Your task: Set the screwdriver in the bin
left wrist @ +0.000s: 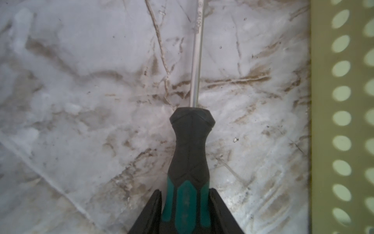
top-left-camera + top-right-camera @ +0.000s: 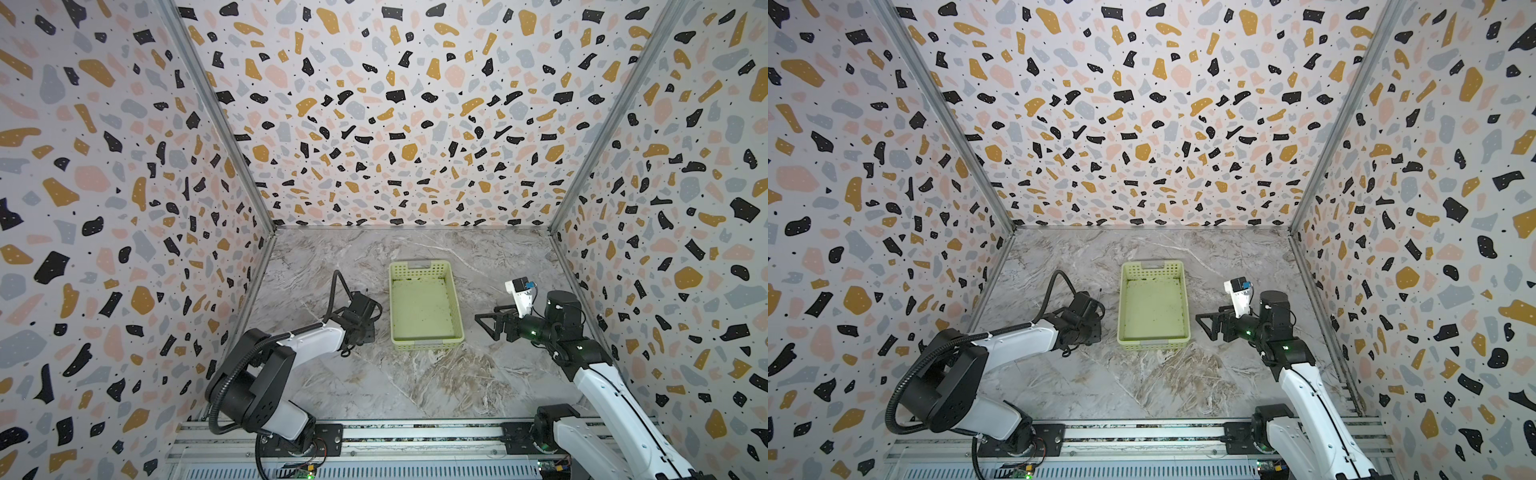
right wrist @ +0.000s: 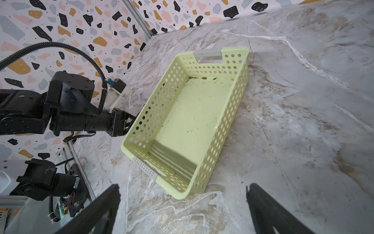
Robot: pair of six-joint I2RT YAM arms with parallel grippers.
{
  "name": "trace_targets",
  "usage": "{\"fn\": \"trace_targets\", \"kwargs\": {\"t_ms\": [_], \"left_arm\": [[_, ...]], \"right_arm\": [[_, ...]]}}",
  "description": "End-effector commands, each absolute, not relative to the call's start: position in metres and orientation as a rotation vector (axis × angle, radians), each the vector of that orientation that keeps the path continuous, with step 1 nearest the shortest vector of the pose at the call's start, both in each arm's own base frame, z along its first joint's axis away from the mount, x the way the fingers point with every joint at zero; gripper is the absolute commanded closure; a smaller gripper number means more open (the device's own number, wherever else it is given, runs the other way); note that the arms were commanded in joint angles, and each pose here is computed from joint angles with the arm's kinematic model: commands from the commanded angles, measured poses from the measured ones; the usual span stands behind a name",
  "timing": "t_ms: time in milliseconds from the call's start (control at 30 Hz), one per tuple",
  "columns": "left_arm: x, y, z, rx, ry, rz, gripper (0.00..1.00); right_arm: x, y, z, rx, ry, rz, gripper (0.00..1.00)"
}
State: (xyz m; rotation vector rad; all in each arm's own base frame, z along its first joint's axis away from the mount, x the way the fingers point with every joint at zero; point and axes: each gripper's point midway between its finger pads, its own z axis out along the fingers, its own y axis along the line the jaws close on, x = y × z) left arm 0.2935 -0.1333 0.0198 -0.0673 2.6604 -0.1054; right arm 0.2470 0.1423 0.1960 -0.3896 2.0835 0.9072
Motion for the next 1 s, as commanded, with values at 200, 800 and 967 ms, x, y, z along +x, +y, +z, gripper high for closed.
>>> {"fn": "trace_targets", "kwargs": {"t_ms": [200,800,967], "left_arm": [[0.302,-0.141,0.026,-0.034,2.647,-0.098,0.84],[0.306,-0.161,0.165,-0.061,2.376,-0.276,0.89],[0.308,-0.192,0.195,-0.056,2.311,-0.400,0.96]], "right_arm": [[0.246,0.143,0.212,-0.408,2.024,0.916,0.00],[0.247,0.141,0.209,-0.395,2.035,0.900,0.00],[0.246,0.140,0.211,-0.392,2.032,0.888,0.00]]}}
